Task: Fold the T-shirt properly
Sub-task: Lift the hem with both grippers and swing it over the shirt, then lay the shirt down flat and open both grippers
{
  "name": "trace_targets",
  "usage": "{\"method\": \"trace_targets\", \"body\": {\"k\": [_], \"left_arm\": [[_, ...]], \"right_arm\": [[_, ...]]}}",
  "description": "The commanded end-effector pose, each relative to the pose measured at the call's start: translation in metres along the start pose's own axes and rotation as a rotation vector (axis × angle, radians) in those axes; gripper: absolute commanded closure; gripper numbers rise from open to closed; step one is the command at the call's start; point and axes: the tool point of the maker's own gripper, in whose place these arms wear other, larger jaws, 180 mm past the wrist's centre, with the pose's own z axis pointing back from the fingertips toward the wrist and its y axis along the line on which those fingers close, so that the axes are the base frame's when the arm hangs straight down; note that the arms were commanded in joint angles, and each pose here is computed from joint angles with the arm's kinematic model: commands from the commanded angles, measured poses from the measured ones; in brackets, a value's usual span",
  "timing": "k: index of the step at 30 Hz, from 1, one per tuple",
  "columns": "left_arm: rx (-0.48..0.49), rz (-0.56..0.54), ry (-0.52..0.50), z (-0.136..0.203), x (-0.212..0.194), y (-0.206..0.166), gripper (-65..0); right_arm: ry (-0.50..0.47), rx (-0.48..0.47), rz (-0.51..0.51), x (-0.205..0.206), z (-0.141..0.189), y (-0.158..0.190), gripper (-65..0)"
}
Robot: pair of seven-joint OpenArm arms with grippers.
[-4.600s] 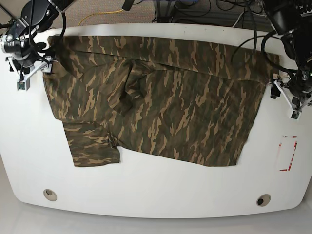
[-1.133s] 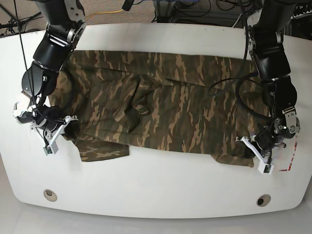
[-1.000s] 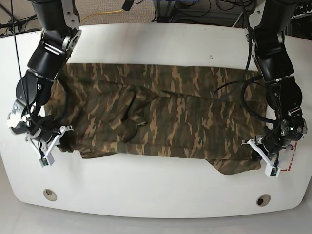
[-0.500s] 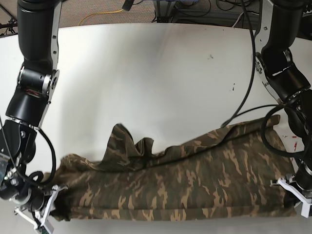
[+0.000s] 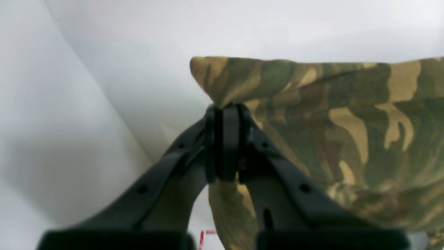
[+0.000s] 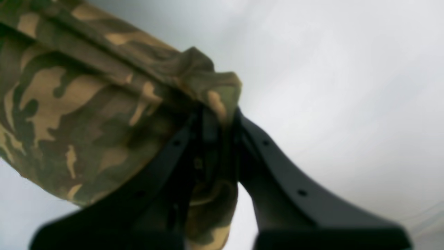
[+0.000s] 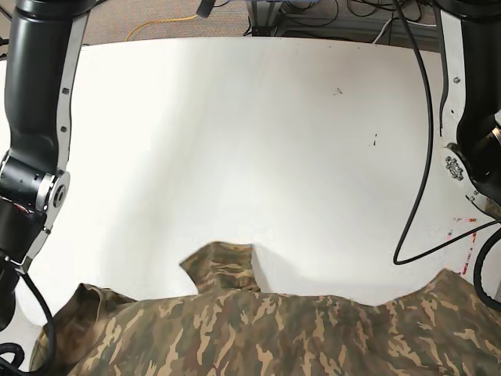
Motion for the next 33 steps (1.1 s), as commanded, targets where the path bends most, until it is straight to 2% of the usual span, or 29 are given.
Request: {"method": "trace_targets", "body": {"k": [1, 3, 7, 12, 18, 22, 26, 29, 33], "left_arm": [[0.096, -0.007, 0.0, 0.006, 0.009, 0.026, 0.0], [0.095, -0.008, 0.014, 0.006, 0.002, 0.025, 0.0], [0.07, -0.016, 0.089, 0.004, -0.036, 0.015, 0.0], [-0.006, 0.016, 0.119, 0.019, -0.077, -0.003, 0.0], [-0.083, 0.008, 0.246, 0.037, -0.134, -0.028, 0.0], [-0.103, 0.004, 0.315, 0.066, -0.173, -0.036, 0.0], [-0.143, 0.036, 0.42, 0.101, -0.222, -0.043, 0.0], [-0.153, 0.062, 0.492, 0.128, -0.252, -0.043, 0.0], [-0.186, 0.112, 0.573, 0.157, -0.282, -0.047, 0.0]], "right_arm": [[0.072, -0.122, 0.003, -0.005, 0.02, -0.034, 0.0], [0.057, -0.138, 0.018, -0.001, 0.025, -0.034, 0.0], [0.096, -0.122, 0.045, -0.027, 0.018, -0.013, 0.0], [0.179, -0.096, 0.046, -0.089, 0.014, 0.017, 0.0], [0.285, -0.037, 0.002, -0.163, 0.015, 0.058, 0.0], [0.335, -0.008, -0.022, -0.203, 0.026, 0.088, 0.0], [0.408, 0.014, -0.04, -0.246, 0.046, 0.115, 0.0], [0.459, 0.047, -0.036, -0.271, 0.058, 0.137, 0.0], [0.524, 0.075, -0.078, -0.303, 0.074, 0.159, 0.0]]}}
